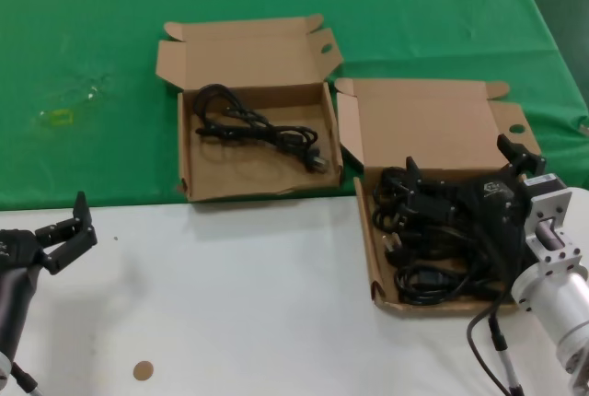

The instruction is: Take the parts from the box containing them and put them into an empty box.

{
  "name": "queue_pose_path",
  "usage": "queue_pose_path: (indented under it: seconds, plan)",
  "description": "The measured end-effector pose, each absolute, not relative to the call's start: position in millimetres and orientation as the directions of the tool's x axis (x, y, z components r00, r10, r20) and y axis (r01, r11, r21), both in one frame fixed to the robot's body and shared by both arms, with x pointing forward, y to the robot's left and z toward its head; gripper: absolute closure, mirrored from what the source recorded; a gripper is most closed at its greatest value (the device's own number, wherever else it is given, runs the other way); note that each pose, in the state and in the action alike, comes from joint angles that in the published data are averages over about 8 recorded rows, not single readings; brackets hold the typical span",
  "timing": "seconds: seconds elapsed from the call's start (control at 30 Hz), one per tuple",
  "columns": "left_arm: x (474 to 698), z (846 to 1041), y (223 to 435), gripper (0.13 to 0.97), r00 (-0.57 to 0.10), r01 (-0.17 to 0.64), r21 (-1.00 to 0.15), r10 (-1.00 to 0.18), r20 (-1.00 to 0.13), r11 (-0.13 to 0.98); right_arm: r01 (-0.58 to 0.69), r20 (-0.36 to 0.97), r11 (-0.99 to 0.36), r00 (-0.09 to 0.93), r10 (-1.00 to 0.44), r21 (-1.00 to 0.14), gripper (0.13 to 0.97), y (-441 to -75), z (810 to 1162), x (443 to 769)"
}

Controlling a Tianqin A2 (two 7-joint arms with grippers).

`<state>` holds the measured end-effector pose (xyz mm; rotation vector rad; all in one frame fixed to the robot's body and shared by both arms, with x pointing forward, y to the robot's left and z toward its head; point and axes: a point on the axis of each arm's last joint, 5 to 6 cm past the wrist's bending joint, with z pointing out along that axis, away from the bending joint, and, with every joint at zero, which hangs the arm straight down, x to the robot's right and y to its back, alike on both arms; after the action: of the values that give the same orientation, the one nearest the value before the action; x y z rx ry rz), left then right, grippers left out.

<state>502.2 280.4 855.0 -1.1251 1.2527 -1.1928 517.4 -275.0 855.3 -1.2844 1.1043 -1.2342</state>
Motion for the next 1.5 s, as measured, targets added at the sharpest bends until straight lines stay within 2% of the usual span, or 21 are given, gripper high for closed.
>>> queue_pose_path:
  seconds: [1.5]
  plan:
    - [502.2, 855.0, 280.4, 0.132, -0.035, 0.022, -0.997, -0.997, -0.071, 0.07, 0.025, 0.086, -0.084, 0.063, -0.994, -0.996, 0.13, -275.0, 855.3, 517.4]
